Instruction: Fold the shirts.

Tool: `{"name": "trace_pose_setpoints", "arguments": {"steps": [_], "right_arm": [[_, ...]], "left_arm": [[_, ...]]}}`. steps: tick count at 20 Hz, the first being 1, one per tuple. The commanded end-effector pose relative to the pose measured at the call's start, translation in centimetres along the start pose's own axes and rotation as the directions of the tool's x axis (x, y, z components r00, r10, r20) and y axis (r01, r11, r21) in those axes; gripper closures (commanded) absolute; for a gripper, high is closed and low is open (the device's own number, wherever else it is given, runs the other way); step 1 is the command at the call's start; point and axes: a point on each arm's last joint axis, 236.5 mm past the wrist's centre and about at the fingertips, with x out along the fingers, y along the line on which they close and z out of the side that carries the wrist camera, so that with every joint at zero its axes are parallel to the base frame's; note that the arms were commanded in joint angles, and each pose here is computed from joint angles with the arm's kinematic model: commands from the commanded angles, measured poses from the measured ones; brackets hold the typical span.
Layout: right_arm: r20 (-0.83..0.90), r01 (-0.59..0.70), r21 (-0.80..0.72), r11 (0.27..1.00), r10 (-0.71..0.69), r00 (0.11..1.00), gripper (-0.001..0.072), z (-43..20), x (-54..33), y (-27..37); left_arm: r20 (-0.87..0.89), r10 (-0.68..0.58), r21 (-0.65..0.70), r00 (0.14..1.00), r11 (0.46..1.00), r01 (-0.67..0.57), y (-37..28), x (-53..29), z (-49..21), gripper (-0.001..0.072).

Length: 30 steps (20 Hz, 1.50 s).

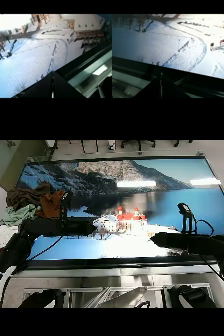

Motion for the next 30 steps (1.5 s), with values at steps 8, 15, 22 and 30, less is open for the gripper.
{"name": "trace_pose_setpoints", "arguments": {"steps": [8,15,22,30], "right_arm": [[0.0,-0.001,0.0,1.0,0.001,1.0,0.0688,0.0,0.0,0.0],[0.011,-0.003,0.0,1.0,0.003,1.0,0.0688,0.3,0.0,0.1],[0.12,-0.024,0.011,1.0,0.023,0.992,0.0686,3.0,0.2,0.5],[0.073,0.012,0.07,0.997,-0.018,0.997,0.0184,3.9,3.6,-1.5]], "left_arm": [[-0.001,0.0,0.001,1.0,1.0,0.0,0.0,0.0,0.0,0.0696],[0.041,0.006,0.002,0.999,1.0,-0.006,0.1,0.0,1.0,0.0696],[0.112,0.247,-0.086,0.962,0.967,-0.239,9.1,-1.9,5.1,0.0696],[-0.095,0.451,-0.504,0.887,0.747,-0.434,30.5,-9.0,-1.3,0.0016]]}}
